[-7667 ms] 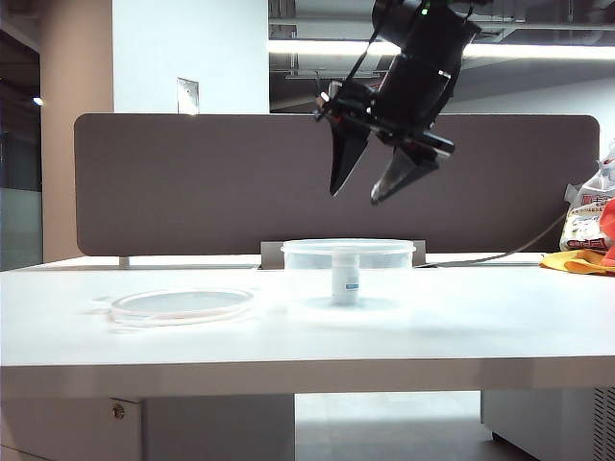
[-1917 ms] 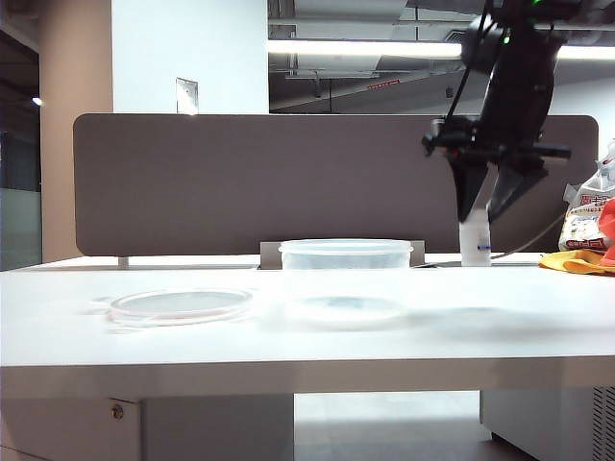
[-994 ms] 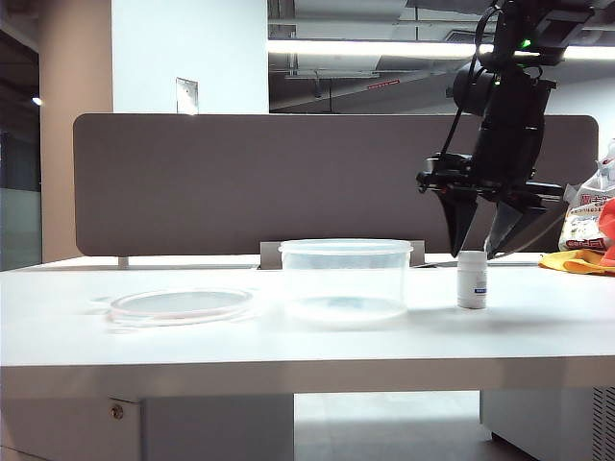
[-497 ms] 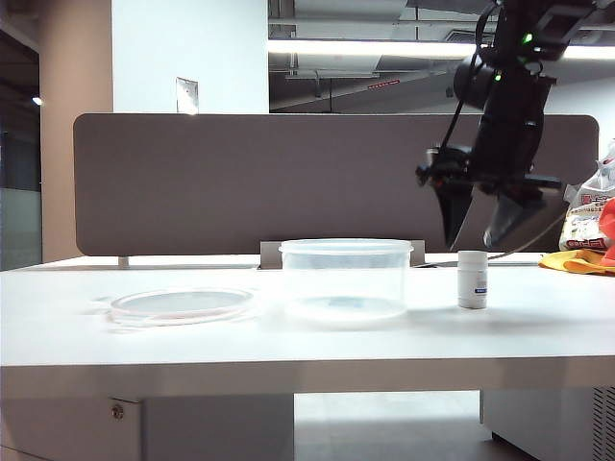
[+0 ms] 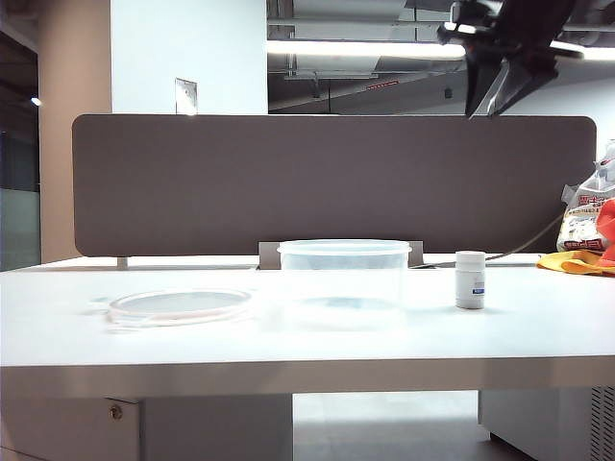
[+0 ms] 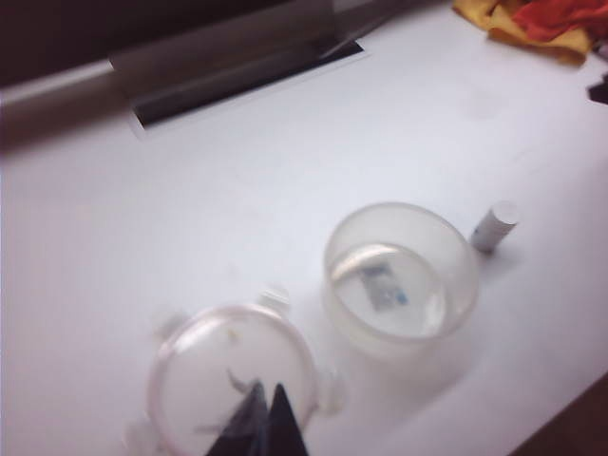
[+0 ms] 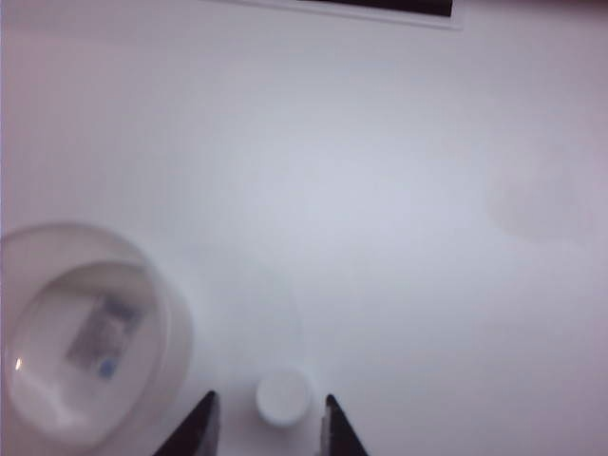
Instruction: Remove the lid of the round box, pick up the small white medicine bottle inside, and place it on the table.
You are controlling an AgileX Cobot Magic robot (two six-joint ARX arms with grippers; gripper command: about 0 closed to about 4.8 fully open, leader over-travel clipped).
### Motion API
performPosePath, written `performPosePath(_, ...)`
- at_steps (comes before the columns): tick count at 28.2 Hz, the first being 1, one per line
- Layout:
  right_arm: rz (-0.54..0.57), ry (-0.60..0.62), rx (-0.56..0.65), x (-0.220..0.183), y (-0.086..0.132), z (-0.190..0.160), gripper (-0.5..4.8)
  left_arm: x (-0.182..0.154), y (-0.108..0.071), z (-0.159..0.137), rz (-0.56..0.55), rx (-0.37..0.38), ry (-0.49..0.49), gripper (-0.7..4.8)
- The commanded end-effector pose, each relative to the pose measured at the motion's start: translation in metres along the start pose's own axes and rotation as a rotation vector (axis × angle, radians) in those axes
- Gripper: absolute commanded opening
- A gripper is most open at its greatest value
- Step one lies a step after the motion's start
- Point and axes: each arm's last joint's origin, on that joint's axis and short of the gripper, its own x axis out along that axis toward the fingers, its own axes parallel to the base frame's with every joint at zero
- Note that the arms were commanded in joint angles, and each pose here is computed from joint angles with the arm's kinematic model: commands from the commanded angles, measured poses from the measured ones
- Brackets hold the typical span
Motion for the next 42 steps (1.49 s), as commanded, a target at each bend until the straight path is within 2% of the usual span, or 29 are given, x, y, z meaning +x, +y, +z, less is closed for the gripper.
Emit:
performPosePath(1,0.006,0.085,-0.027,-0.015,0.002,-0.009,1.43,-0.005,0.005,-0.015,0.013,-0.034,-0.053,0.15)
performPosePath(5,0.072,0.115,-0.023,-0.033,0.006,-0.017,1.43,-0.014,0.008,-0.045,0.068,-0.045,-0.084,0.16)
performPosePath(8,0.090,0.065,-0.018,-0.050,0.009,-0.031,1.15,-0.022,0.005,-0.068,0.071,-0.064,-0.106,0.16)
performPosePath(11,0.116,0.001,-0.002,-0.066,0.019,-0.057,1.15,-0.030,0.003,-0.092,0.100,-0.063,-0.126,0.16)
performPosePath(15,0.145,-0.052,0.039,-0.079,0.025,-0.108,1.11,-0.038,-0.001,-0.128,0.110,-0.091,-0.153,0.16)
performPosePath(18,0.158,-0.063,0.076,-0.084,0.027,-0.159,1.03,-0.042,-0.003,-0.159,0.130,-0.106,-0.167,0.16)
performPosePath(22,0.152,-0.067,0.133,-0.088,0.022,-0.222,1.02,-0.048,-0.007,-0.202,0.123,-0.132,-0.180,0.16)
performPosePath(24,0.150,-0.075,0.136,-0.089,0.019,-0.245,1.02,-0.051,-0.009,-0.221,0.119,-0.159,-0.201,0.16)
performPosePath(26,0.132,-0.111,0.136,-0.091,0.016,-0.263,1.02,-0.055,-0.011,-0.234,0.122,-0.156,-0.233,0.16)
performPosePath(29,0.091,-0.195,0.137,-0.098,0.013,-0.278,1.02,-0.064,-0.013,-0.245,0.113,-0.161,-0.317,0.16)
performPosePath(32,0.104,-0.279,0.124,-0.108,0.012,-0.283,1.02,-0.071,-0.015,-0.249,0.126,-0.153,-0.364,0.17)
performPosePath(37,0.117,-0.353,0.114,-0.119,0.012,-0.285,1.03,-0.076,-0.018,-0.251,0.095,-0.148,-0.385,0.18)
performPosePath(42,0.120,-0.376,0.114,-0.123,0.012,-0.288,1.03,-0.076,-0.018,-0.251,0.094,-0.142,-0.386,0.22)
